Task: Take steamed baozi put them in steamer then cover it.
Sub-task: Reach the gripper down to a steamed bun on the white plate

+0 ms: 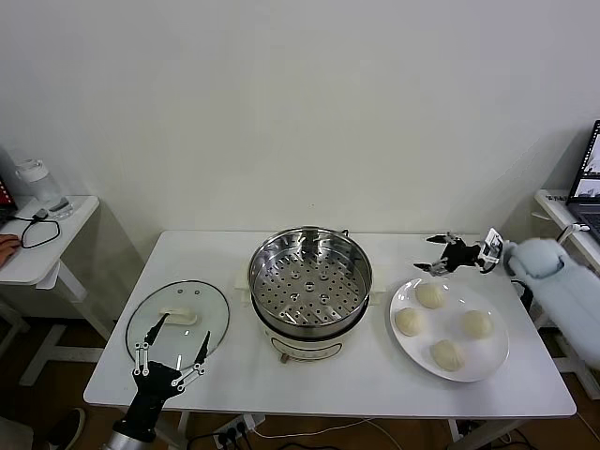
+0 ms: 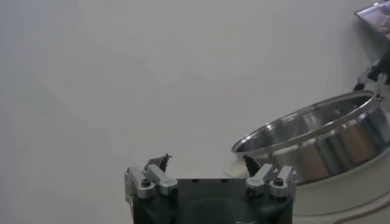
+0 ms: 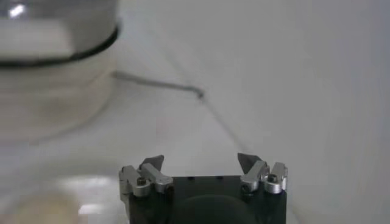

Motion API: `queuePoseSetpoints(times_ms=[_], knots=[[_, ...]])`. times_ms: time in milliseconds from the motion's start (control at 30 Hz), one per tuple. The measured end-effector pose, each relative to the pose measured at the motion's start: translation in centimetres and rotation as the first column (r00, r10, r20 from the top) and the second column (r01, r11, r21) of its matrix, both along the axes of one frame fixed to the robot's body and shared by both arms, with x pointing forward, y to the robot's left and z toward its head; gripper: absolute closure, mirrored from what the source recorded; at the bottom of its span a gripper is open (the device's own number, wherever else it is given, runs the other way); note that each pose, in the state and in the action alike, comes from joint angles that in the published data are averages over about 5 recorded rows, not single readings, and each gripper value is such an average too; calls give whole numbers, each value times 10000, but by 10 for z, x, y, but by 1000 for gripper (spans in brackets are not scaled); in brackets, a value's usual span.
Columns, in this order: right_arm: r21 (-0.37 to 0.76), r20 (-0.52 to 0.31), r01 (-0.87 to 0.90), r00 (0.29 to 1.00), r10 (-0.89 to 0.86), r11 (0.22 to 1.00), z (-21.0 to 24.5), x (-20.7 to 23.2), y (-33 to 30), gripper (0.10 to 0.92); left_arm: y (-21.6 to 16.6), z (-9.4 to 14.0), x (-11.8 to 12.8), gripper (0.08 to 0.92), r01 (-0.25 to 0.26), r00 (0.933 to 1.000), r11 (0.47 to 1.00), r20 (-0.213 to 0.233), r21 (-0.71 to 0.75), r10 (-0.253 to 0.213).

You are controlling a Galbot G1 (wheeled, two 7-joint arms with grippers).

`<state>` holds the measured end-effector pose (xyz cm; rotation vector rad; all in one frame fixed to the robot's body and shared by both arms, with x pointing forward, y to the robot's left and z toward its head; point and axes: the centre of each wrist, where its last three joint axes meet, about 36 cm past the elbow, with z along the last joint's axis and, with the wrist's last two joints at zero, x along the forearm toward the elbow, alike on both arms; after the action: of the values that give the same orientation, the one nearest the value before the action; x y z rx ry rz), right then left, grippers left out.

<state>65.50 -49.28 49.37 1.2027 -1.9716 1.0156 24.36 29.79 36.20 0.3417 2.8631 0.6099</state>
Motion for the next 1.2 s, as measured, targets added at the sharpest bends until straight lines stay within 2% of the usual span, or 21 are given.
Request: queuePoseSetpoints(times_ms=[233,467,967,1200], knots=[[-1679,-1372,-1252,9852,1026,9778,4,20,10,200,1,0,-1,177,-87,10000,10000,32,-19,87],[-2573,-2096,-1966,9671,1440,9461,-4,34,28,200,2,0,-2,177,-136,9999,9999,54,-27,136],[-3399,-2357,-2536,9552,1790,9056,-25,49,58,204,3,-3,-1,177,-205,9998,9998,60,-32,206],[-3571,-2353,-2710,9522,1946,8939,-29,53,68,325,4,-3,-1,177,-216,9997,9998,73,-42,216]])
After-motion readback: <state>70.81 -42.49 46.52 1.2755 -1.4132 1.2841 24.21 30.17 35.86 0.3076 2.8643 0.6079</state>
